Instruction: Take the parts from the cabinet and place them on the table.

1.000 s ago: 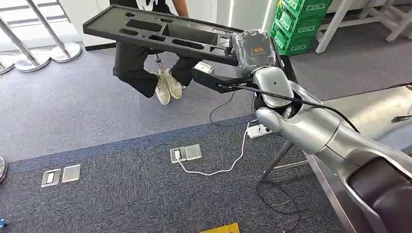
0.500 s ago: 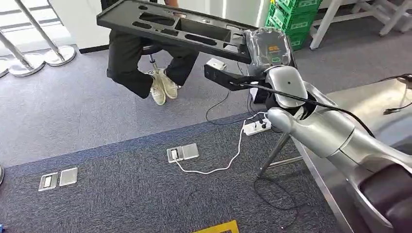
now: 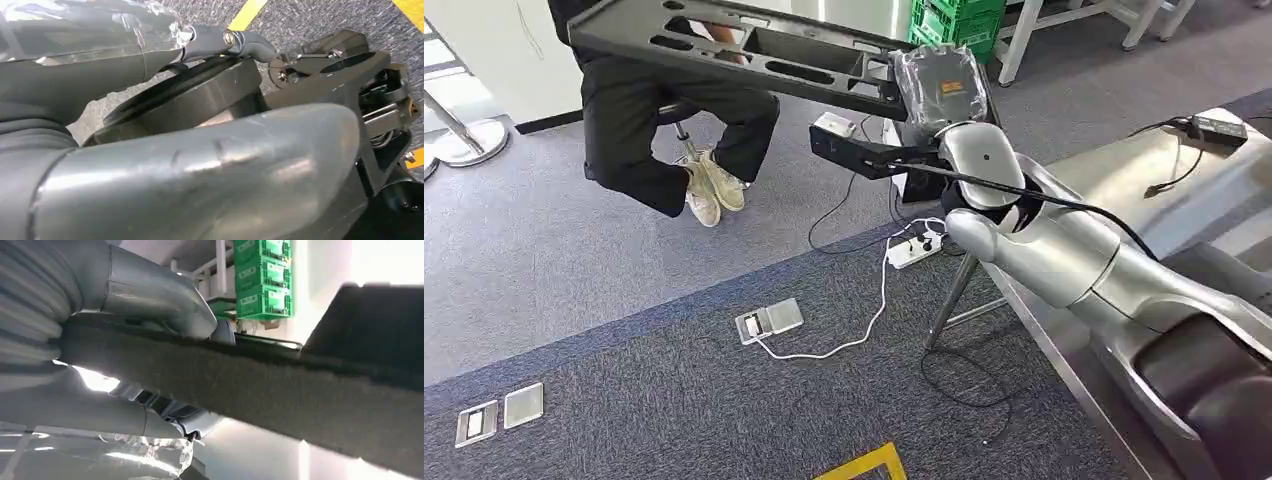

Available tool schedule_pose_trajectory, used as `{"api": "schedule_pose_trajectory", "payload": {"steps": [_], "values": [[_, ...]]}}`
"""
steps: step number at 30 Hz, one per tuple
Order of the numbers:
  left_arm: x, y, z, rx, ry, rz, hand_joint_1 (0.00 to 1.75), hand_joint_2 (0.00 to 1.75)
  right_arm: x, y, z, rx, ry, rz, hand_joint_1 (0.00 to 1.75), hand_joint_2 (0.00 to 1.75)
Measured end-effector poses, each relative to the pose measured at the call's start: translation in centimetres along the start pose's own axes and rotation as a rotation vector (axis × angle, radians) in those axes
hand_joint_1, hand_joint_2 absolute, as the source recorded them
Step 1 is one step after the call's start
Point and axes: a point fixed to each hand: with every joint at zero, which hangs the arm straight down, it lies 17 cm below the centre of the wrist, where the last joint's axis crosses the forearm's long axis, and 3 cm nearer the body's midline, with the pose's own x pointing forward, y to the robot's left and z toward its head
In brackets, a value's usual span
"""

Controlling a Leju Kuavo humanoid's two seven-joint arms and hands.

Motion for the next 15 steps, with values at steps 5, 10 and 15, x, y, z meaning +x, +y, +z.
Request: {"api": "schedule_pose_trajectory", "payload": {"steps": [5,10,15], "values": [[-0.20,-0.11,0.00,-0.002,-0.001,0.001,0.00,0.00,-0.05,0.16,-0.12,0.004,-0.001,0.005,1.75,1.75],[-0.26,-0.11,0.00,-0.002,-0.001,0.001,0.00,0.00,-0.03,0.61,-0.07,0.013,-0.003,0.014,1.75,1.75],[-0.30,-0.03,0.00,-0.001,0.000,0.001,0.00,0.00,-0.10,0.74,-0.10,0.017,0.000,0.014,1.75,1.75]]}}
